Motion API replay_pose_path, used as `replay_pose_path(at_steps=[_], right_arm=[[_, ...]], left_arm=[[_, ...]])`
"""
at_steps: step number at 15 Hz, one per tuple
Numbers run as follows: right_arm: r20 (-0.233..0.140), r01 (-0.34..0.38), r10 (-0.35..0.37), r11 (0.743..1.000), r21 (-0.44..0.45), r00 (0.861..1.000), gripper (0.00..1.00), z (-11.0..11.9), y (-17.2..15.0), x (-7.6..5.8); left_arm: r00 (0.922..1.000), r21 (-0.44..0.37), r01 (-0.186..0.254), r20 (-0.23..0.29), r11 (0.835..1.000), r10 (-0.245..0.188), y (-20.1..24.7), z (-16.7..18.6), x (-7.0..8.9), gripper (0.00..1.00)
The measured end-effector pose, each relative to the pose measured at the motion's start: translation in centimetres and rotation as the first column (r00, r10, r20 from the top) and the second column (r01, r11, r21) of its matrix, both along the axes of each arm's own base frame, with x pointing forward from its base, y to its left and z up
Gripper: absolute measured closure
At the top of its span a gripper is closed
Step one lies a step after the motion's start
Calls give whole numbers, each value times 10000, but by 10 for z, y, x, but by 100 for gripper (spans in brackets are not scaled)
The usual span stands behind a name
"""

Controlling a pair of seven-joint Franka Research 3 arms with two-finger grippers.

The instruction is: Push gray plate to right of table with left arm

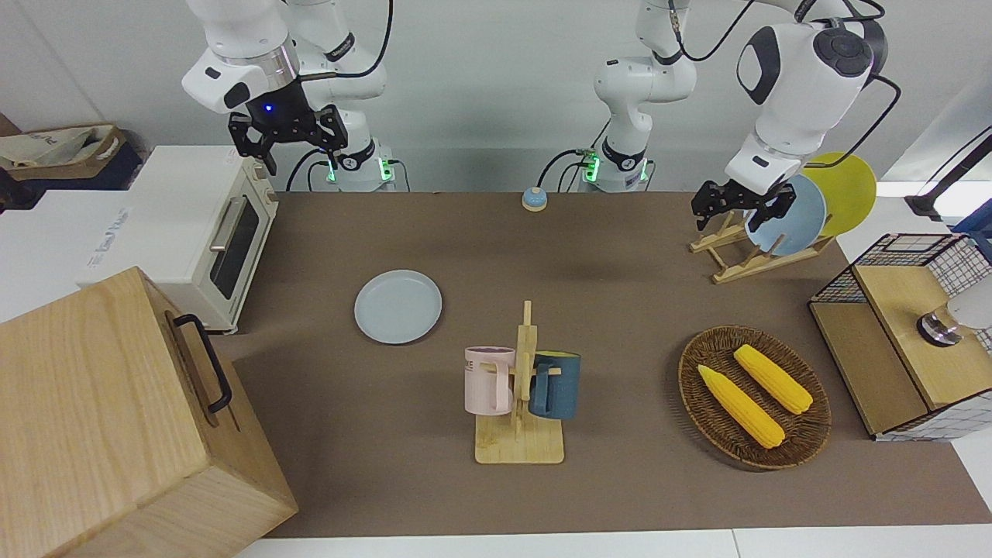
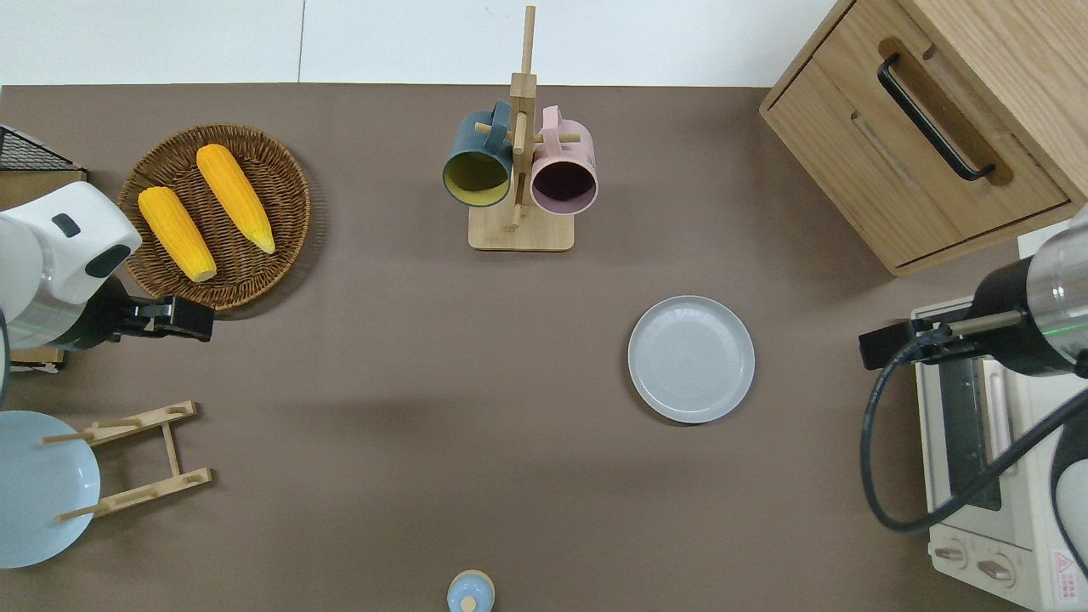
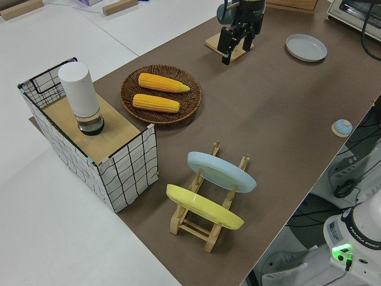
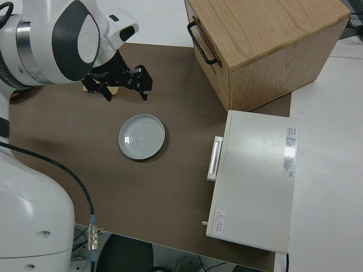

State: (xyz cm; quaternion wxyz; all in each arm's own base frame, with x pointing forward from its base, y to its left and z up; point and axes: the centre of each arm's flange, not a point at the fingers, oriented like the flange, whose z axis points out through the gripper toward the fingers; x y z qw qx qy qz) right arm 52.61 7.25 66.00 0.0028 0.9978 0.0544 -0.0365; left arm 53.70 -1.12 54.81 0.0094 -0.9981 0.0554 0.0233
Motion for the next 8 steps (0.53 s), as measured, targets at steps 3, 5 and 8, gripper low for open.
replay_pose_path(at_steps=[3,5,8], right_arm=[[0,0,0,10000,0,10000,1,0,0,0],[0,0,0,10000,0,10000,1,0,0,0],[0,0,0,10000,0,10000,1,0,0,0]], left_arm=[[9994,-2,-339,104,9994,339,10,4,-10,0],[9988,-3,-483,87,9988,483,13,3,-12,0],[9984,2,-563,31,9984,563,13,0,-12,0]])
